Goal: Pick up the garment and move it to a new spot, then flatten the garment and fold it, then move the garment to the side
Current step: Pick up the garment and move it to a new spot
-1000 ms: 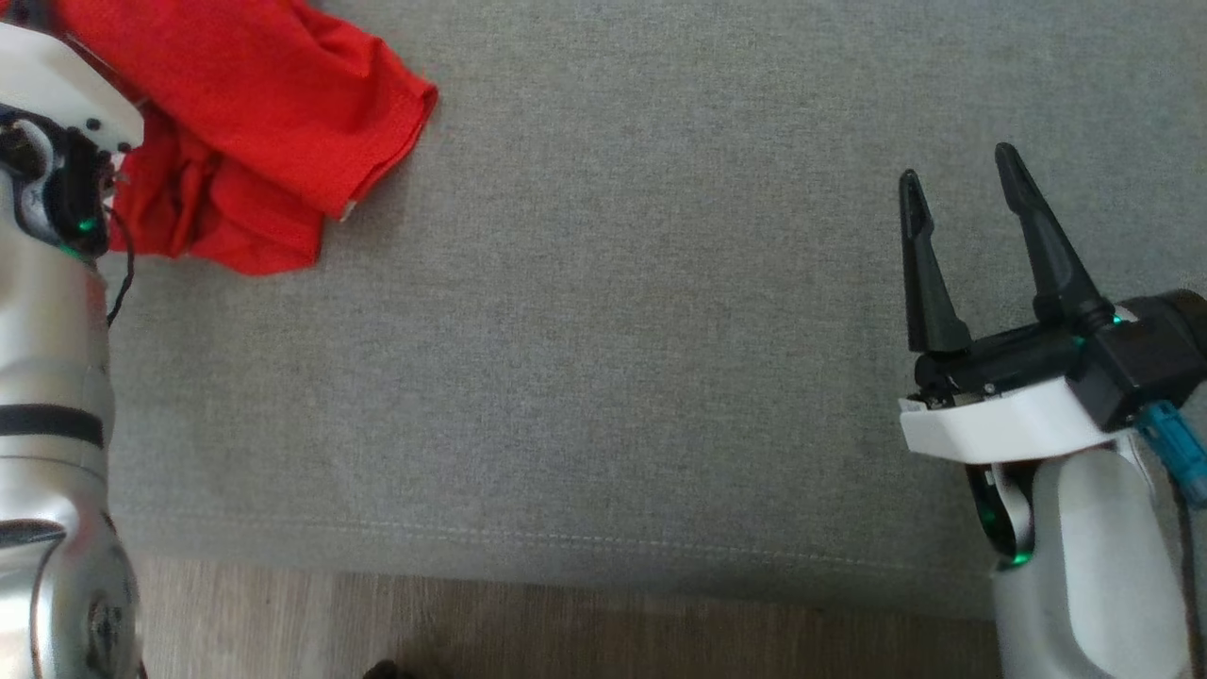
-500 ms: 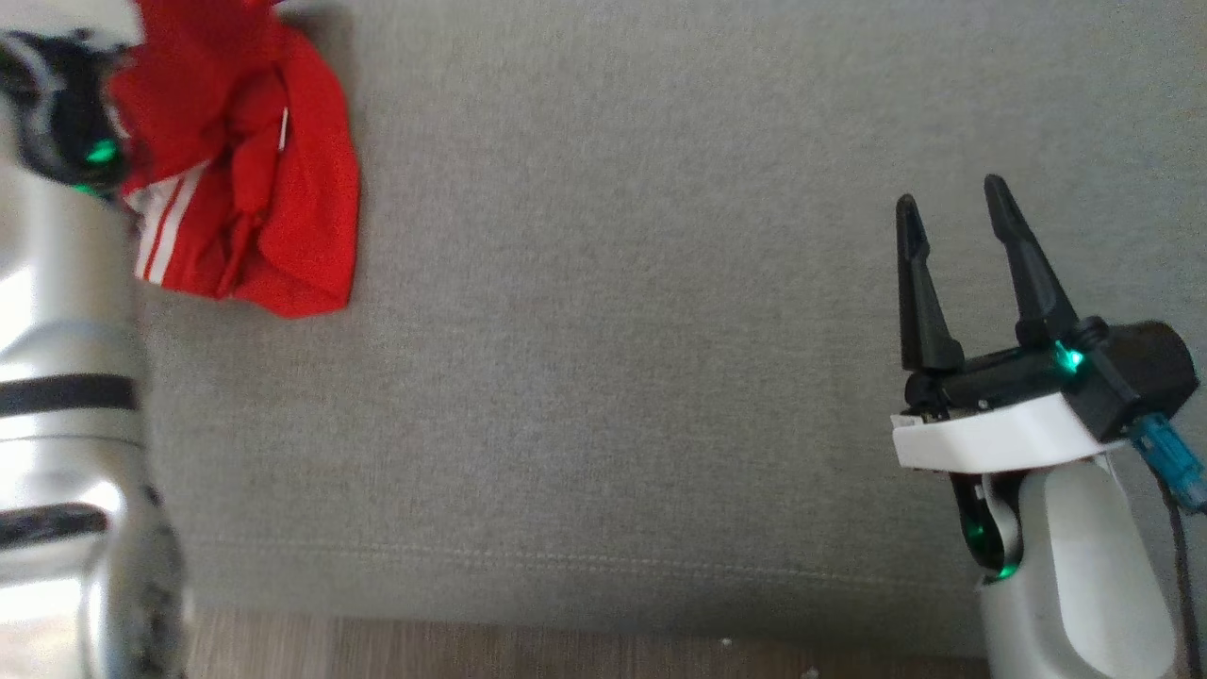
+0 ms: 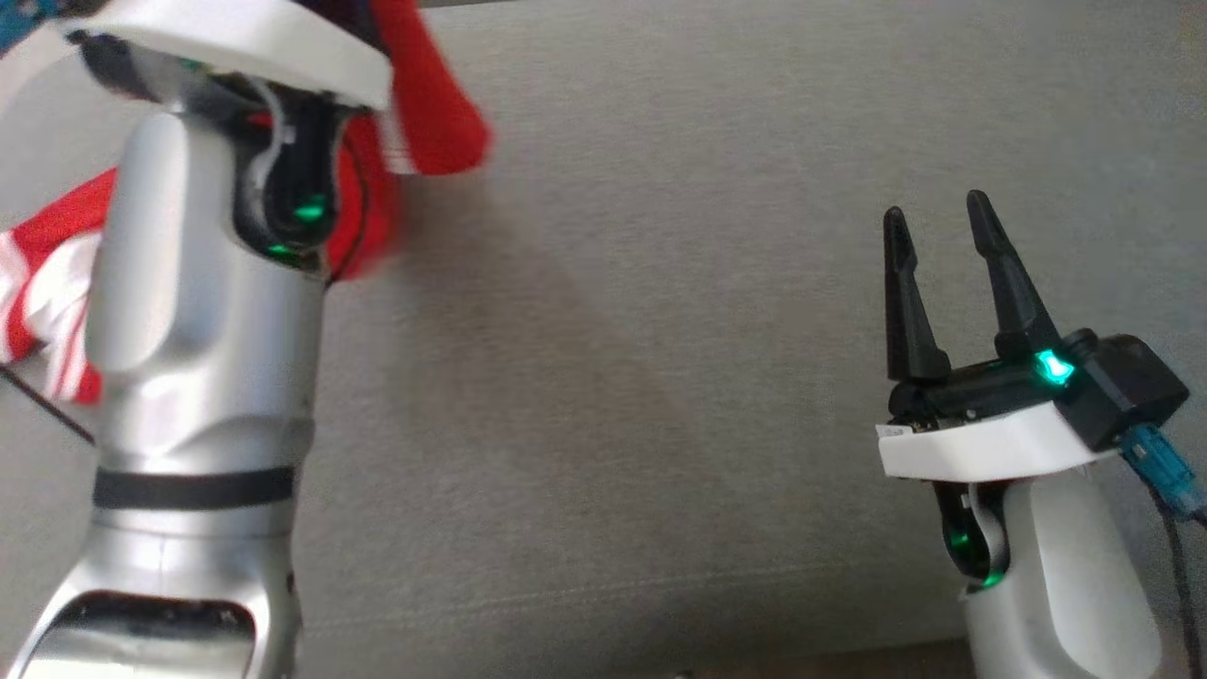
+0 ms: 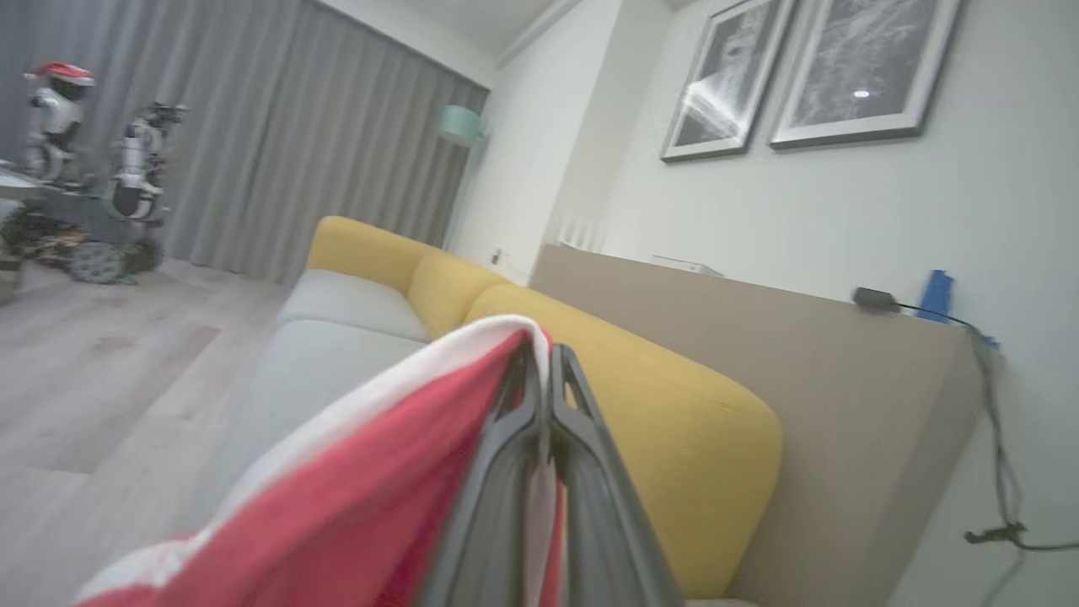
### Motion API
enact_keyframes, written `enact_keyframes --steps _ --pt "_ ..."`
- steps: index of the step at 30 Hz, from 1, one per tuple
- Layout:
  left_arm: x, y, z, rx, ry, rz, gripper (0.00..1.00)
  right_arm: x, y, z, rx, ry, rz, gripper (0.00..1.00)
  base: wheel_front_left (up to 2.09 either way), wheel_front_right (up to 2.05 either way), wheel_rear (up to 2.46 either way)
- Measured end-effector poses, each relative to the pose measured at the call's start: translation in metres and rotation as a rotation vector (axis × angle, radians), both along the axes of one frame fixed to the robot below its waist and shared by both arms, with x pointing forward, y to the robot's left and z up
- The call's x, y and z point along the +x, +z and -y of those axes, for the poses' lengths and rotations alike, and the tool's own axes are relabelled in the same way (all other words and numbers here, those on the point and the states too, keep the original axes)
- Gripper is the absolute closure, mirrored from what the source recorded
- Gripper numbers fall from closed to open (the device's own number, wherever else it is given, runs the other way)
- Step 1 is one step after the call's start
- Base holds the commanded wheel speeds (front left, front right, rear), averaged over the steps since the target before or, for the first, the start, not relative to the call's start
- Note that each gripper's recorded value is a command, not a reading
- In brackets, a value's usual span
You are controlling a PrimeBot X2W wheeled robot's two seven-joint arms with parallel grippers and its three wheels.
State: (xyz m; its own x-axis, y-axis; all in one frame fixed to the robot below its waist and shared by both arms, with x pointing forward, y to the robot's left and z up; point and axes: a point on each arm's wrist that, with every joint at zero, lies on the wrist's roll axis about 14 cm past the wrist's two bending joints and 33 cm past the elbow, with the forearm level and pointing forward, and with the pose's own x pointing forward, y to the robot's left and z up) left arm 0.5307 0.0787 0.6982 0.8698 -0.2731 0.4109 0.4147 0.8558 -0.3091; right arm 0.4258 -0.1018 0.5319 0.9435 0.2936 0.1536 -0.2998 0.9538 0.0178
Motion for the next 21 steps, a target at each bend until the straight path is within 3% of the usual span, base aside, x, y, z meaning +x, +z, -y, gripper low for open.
enact_keyframes --steps 9,14,18,21 --pt "-0.016 -0.002 0.119 0.009 -0.262 -0.009 1.00 -0.017 0.002 0.048 0.029 -0.131 -0.009 0.00 0.00 0.00 0.00" --pt "-0.013 -0.009 0.158 0.028 -0.287 0.032 1.00 -0.020 0.012 0.071 0.035 -0.194 0.017 0.00 0.00 0.00 0.00" --pt "-0.009 -0.020 0.183 0.105 -0.301 0.086 1.00 -0.019 0.012 0.084 0.032 -0.230 0.017 0.00 0.00 0.00 0.00" --pt "-0.012 -0.061 0.205 0.199 -0.349 0.041 1.00 -0.018 0.005 0.089 0.030 -0.246 -0.002 0.00 0.00 0.00 0.00"
